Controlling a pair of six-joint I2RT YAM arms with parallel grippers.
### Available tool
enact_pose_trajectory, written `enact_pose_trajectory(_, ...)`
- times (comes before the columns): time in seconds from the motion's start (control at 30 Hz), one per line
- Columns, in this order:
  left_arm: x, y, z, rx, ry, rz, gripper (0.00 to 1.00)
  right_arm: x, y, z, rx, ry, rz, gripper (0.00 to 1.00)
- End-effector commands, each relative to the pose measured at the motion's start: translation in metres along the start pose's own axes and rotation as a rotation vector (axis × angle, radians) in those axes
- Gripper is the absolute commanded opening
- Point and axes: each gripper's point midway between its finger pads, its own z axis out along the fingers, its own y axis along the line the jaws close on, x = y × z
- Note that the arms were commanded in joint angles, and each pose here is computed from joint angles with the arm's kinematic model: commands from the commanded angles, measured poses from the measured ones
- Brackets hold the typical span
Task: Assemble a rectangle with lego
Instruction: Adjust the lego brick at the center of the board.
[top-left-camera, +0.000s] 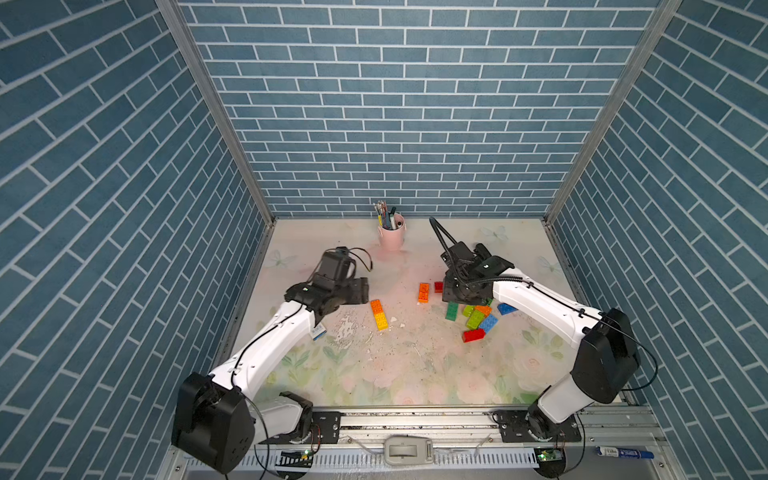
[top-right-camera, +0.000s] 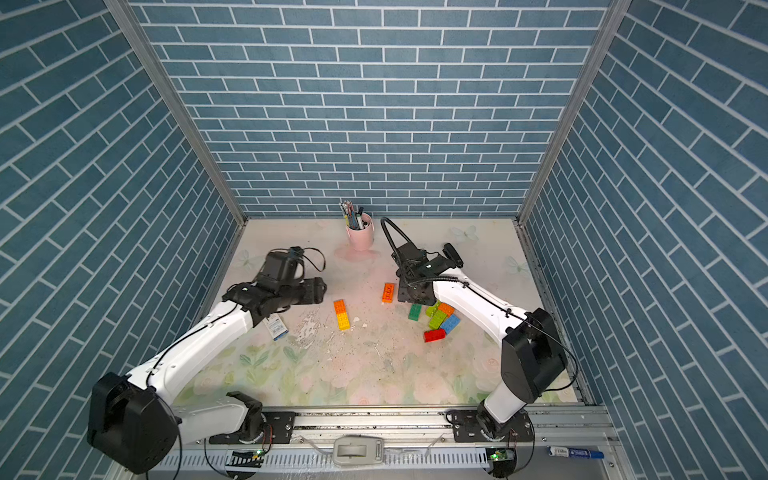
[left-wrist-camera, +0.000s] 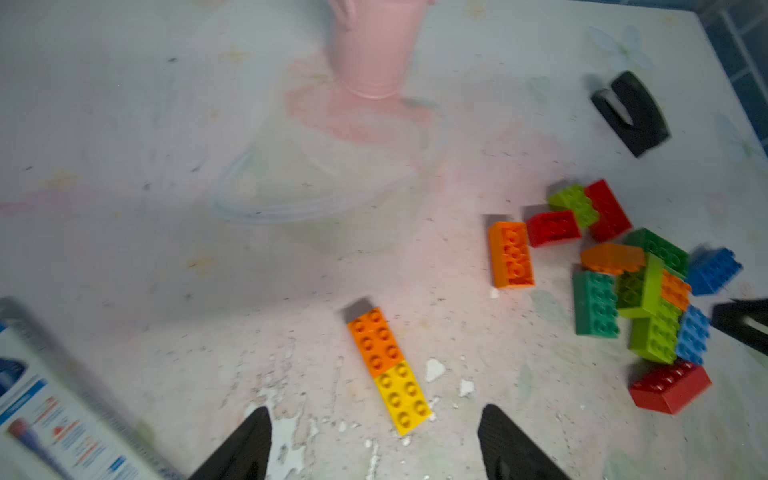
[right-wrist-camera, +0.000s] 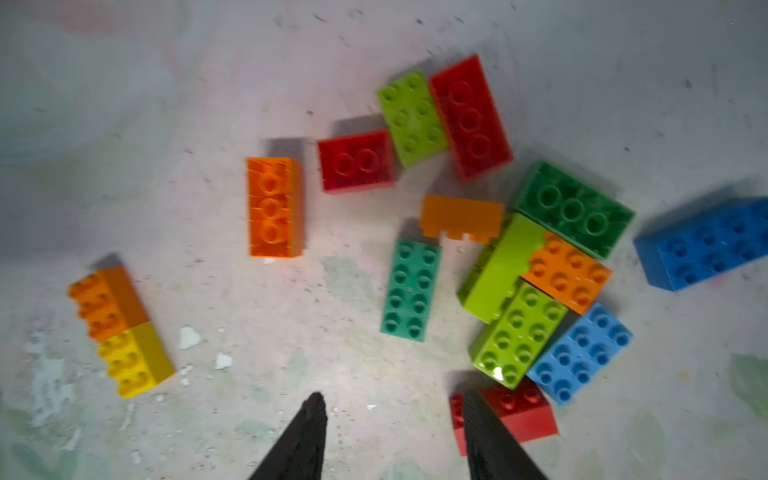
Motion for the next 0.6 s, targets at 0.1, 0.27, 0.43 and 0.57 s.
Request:
enact_pose_trajectory(0.1,-0.005,-0.057,0.021,0.033,-0.087,0.176,0.82,0.017,-0.044,0.005,0.083,0.039,0.045,0.5)
enact_pose_trajectory(0.27,0.001,-0.075,0.034,0.048,-0.084,0.225,0.81,0.016,-0.023,0.023,0.023,0.075,0.058,0.5)
enact_pose_trajectory(0.43,-0.007,-0.057,0.019,0.007,-0.206,0.172,0.79,0.008,0.004,0.043,-0.01,0.087,0.07,0.5)
enact_pose_trajectory(0.57,-0.005,-0.044,0.011,-0.026,-0.227,0.165,0.77,0.007,0.018,0.06,0.001,0.107,0.069,0.5)
